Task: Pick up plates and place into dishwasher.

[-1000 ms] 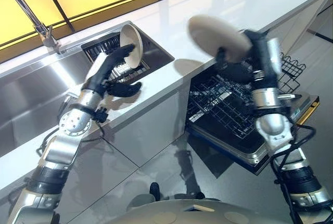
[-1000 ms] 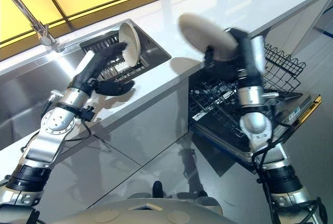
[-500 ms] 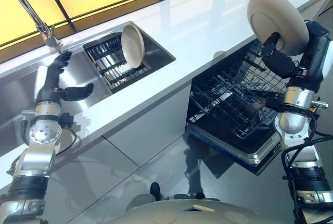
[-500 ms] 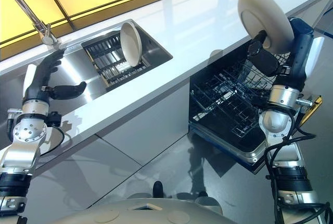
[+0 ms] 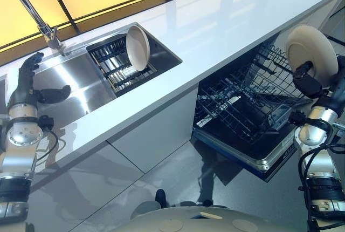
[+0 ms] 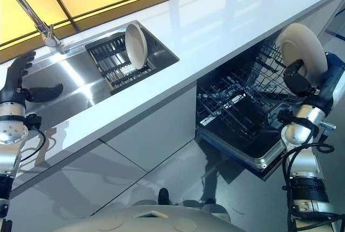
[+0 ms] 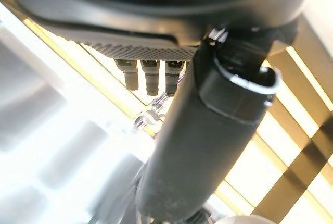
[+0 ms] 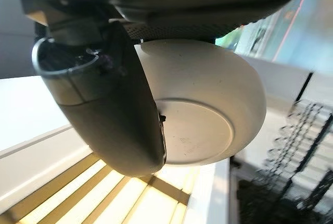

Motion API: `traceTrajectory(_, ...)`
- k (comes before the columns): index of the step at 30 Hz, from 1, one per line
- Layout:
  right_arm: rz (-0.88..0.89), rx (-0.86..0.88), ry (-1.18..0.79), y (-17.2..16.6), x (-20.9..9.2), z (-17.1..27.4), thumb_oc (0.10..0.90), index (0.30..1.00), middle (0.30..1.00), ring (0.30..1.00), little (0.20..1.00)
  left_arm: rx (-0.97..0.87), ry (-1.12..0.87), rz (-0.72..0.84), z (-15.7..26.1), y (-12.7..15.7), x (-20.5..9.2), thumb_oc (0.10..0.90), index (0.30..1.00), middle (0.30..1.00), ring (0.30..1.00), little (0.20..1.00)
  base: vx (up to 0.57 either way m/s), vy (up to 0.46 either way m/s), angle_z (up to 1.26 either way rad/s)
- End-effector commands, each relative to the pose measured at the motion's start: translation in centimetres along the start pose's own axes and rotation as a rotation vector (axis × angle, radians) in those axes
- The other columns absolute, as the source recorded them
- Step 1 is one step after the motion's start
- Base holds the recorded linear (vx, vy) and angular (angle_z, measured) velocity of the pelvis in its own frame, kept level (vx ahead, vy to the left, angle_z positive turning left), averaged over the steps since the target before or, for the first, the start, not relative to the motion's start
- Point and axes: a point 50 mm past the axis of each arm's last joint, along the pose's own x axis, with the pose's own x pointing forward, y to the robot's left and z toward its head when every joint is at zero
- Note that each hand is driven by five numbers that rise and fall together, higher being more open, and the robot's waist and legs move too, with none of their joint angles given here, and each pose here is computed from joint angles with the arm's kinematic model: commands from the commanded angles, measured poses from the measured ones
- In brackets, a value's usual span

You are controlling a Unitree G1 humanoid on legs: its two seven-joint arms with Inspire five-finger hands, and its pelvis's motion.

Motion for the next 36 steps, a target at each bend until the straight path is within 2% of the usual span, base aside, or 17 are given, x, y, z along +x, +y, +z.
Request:
traceTrajectory(1,-0.107,0.000,-0.226,-1.7,3.6,4.5,0.100,0.300,0.300,0.300,0.200,0.013,-0.251,0.221,6.0,5.6,3.1,0.800,0.900,0.900,0.900,0.900,0.07,-0.028,0.02)
traceTrajectory(8,-0.061,-0.140,-0.119,-2.0,5.6,2.6,0.100,0.300,0.300,0.300,0.200,0.017,-0.348,0.232,9.1,6.8,4.0,0.800,0.900,0.900,0.900,0.900,0.07,-0.038,0.09)
traceTrajectory(10,-0.032,-0.232,-0.110,-1.8,6.6,2.5,0.100,0.300,0.300,0.300,0.200,0.003,-0.385,0.229,10.3,7.2,4.3,0.800,0.900,0.900,0.900,0.900,0.11,-0.061,0.06)
traceTrajectory(16,0.018,-0.360,-0.044,-1.4,8.2,2.2,0.100,0.300,0.300,0.300,0.200,-0.007,-0.465,0.189,12.4,6.7,4.4,0.800,0.900,0.900,0.900,0.900,0.11,-0.057,0.13)
traceTrajectory(20,0.003,-0.409,0.005,-1.5,9.4,2.2,0.100,0.300,0.300,0.300,0.200,-0.014,-0.530,0.162,14.1,6.3,4.4,0.800,0.900,0.900,0.900,0.900,0.06,-0.051,0.26)
traceTrajectory(26,-0.083,-0.491,0.145,-3.7,11.7,1.6,0.100,0.300,0.300,0.300,0.200,-0.045,-0.637,0.128,16.7,6.2,4.3,0.800,0.900,0.900,0.900,0.900,0.03,-0.056,0.37)
traceTrajectory(33,-0.122,-0.637,0.363,-5.1,12.5,0.2,0.100,0.300,0.300,0.300,0.200,-0.088,-0.706,0.139,18.5,6.2,4.0,0.800,0.900,0.900,0.900,0.900,-0.05,-0.039,0.25)
traceTrajectory(36,-0.170,-0.646,0.431,-5.9,12.8,0.1,0.100,0.300,0.300,0.300,0.200,-0.110,-0.728,0.160,19.2,6.0,4.1,0.800,0.900,0.900,0.900,0.900,-0.15,-0.036,0.14)
